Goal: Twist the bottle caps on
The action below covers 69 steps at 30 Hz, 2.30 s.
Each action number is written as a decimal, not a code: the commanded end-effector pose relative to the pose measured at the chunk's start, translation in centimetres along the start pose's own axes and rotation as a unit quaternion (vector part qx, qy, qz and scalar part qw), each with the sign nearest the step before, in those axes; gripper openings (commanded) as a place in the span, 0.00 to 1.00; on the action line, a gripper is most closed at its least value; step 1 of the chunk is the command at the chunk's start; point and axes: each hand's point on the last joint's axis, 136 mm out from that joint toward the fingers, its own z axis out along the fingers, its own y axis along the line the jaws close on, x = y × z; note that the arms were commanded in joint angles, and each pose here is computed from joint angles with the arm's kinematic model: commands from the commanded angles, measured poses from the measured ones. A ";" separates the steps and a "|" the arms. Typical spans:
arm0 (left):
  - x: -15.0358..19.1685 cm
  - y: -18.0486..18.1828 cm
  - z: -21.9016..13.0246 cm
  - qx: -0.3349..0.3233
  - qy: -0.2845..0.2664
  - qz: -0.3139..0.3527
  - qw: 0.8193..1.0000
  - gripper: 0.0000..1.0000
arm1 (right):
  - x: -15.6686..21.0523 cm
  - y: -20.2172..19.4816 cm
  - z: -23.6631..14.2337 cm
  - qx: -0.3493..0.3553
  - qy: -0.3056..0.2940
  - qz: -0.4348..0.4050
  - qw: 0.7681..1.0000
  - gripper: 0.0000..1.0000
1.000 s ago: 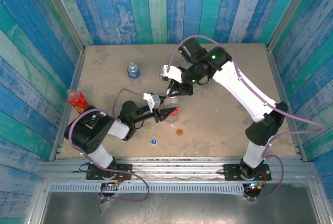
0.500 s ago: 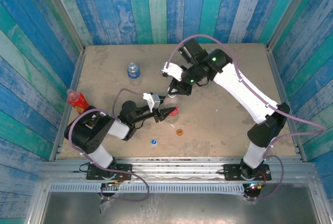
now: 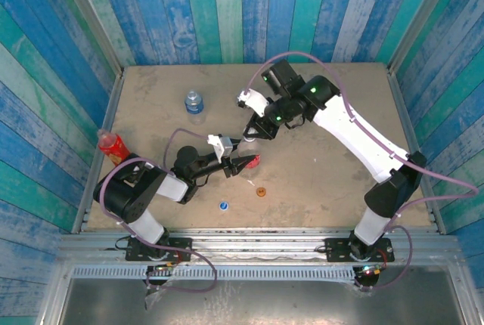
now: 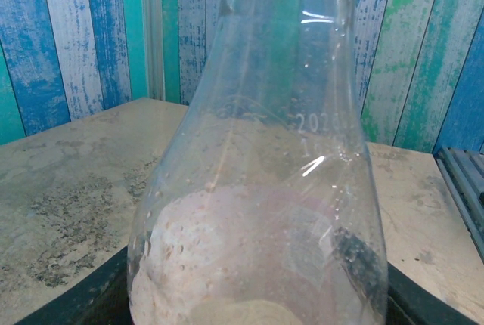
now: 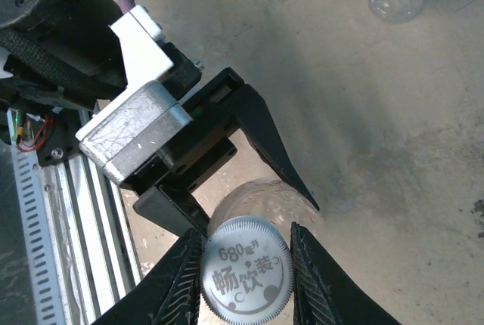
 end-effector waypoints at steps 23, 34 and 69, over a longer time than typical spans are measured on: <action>2.3 0.5 0.1 -0.008 0.038 -0.023 0.999 0.60 | 3.7 2.3 1.2 -0.007 0.031 -0.042 0.999 0.33; 2.4 0.5 0.2 -0.006 0.038 -0.025 0.999 0.60 | 3.5 1.6 1.6 0.012 0.022 -0.026 0.999 0.33; 2.5 0.4 0.0 -0.005 0.039 -0.026 0.999 0.60 | -0.2 1.1 -1.4 0.059 -0.080 -0.019 0.995 0.68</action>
